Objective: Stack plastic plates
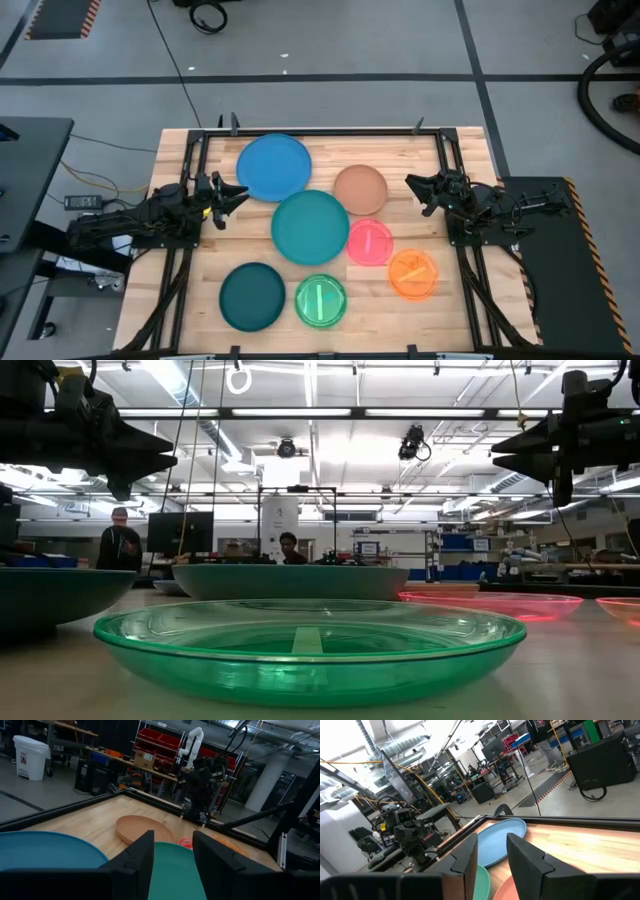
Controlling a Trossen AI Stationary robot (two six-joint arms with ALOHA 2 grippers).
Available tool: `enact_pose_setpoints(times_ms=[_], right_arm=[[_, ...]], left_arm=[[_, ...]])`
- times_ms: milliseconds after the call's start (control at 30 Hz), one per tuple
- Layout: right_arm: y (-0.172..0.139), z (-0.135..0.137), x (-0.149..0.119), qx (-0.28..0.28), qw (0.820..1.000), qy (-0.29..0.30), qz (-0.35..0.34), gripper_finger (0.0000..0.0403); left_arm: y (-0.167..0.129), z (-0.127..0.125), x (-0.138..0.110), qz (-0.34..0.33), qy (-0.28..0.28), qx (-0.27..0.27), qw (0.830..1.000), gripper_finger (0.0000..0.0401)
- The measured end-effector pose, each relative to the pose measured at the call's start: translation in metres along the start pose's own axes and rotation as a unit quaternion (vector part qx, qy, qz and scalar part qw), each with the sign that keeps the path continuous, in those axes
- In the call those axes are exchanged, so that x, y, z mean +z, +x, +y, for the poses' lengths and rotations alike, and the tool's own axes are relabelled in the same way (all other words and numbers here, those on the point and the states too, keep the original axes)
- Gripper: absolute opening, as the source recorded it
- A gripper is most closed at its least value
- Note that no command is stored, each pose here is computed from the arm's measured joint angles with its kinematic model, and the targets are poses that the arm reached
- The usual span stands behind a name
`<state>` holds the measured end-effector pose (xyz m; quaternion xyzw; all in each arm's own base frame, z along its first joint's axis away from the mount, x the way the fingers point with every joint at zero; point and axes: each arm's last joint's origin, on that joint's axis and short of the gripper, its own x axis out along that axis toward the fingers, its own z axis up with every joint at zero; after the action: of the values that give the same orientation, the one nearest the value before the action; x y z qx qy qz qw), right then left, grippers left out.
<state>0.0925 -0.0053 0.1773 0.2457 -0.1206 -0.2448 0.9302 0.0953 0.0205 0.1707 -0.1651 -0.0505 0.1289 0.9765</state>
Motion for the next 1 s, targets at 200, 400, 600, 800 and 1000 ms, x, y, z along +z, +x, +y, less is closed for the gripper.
enact_pose_setpoints(times_ms=[200,400,600,800,1000], right_arm=[[0.000,0.000,0.000,0.000,1.000,0.000,0.000,0.0114],[0.000,0.000,0.000,0.001,1.000,0.001,-0.002,0.0114],[0.000,0.001,0.001,0.002,1.000,0.005,-0.005,0.0114],[0.000,0.004,0.008,0.017,0.999,0.032,-0.036,0.0114],[-0.001,0.006,0.013,0.027,0.997,0.047,-0.055,0.0114]], left_arm=[[0.000,0.000,0.008,-0.047,-0.040,0.018,0.998,0.0142],[-0.001,0.000,0.015,-0.095,-0.030,0.043,0.994,0.0142],[-0.002,-0.001,0.018,-0.112,-0.029,0.045,0.992,0.0142],[-0.004,0.000,0.027,-0.166,0.006,0.093,0.982,0.0142],[-0.004,0.000,0.026,-0.163,0.020,0.095,0.982,0.0142]])
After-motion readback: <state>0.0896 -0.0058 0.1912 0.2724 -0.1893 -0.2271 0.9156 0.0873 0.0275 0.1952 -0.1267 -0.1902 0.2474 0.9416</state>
